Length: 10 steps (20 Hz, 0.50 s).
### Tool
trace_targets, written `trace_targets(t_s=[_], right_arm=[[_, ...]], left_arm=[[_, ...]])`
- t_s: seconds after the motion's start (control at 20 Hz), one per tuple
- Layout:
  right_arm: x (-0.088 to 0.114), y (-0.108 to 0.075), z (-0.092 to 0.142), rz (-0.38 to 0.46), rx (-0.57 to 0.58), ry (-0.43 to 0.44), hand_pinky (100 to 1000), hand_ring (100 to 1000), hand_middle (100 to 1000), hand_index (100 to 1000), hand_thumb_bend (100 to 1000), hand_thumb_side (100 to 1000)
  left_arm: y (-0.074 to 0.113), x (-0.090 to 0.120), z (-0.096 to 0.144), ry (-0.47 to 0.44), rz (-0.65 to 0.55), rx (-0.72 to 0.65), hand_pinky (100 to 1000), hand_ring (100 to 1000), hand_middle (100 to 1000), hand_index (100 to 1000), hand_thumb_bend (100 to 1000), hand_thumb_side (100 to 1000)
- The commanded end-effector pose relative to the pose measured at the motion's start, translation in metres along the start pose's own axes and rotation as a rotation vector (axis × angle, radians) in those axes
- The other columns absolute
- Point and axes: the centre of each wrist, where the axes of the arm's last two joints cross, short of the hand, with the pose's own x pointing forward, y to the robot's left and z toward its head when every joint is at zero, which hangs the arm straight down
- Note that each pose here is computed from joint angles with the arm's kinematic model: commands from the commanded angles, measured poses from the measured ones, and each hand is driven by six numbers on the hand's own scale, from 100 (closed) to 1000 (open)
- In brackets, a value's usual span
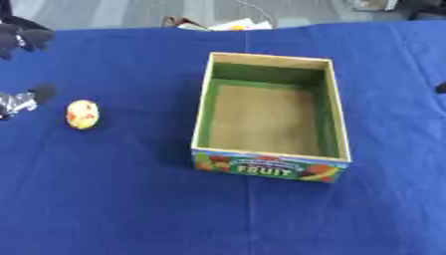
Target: Pick up objects on the table and place them in the box.
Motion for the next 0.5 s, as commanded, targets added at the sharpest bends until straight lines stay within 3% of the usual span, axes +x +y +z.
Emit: trace_targets(t_s=[0.05, 0.15, 0.35, 0.5], right_arm=[[0.008, -0.002, -0.006, 0.023, 0.028, -0.024, 579, 783, 574, 876, 100, 1000], [0.008, -0.001, -0.006, 0.024, 0.029, -0.023, 579, 783, 574, 877, 100, 1000], [0.008, -0.001, -0.006, 0.025, 0.032, -0.02, 578, 784, 574, 877, 100, 1000], [0.008, 0.0, -0.006, 0.027, 0.033, -0.017, 578, 782, 573, 876, 100, 1000]], left_arm=[[0.008, -0.007, 0.0, 0.02, -0.068, -0.096, 620, 798, 791, 1000, 476, 1000], [0.002, -0.011, -0.002, 0.026, -0.057, -0.166, 639, 813, 803, 1000, 466, 1000], [-0.016, -0.023, -0.005, 0.027, 0.047, -0.314, 683, 855, 885, 1000, 306, 1000], [-0.023, -0.031, -0.008, 0.028, 0.119, -0.379, 691, 862, 896, 1000, 265, 936]])
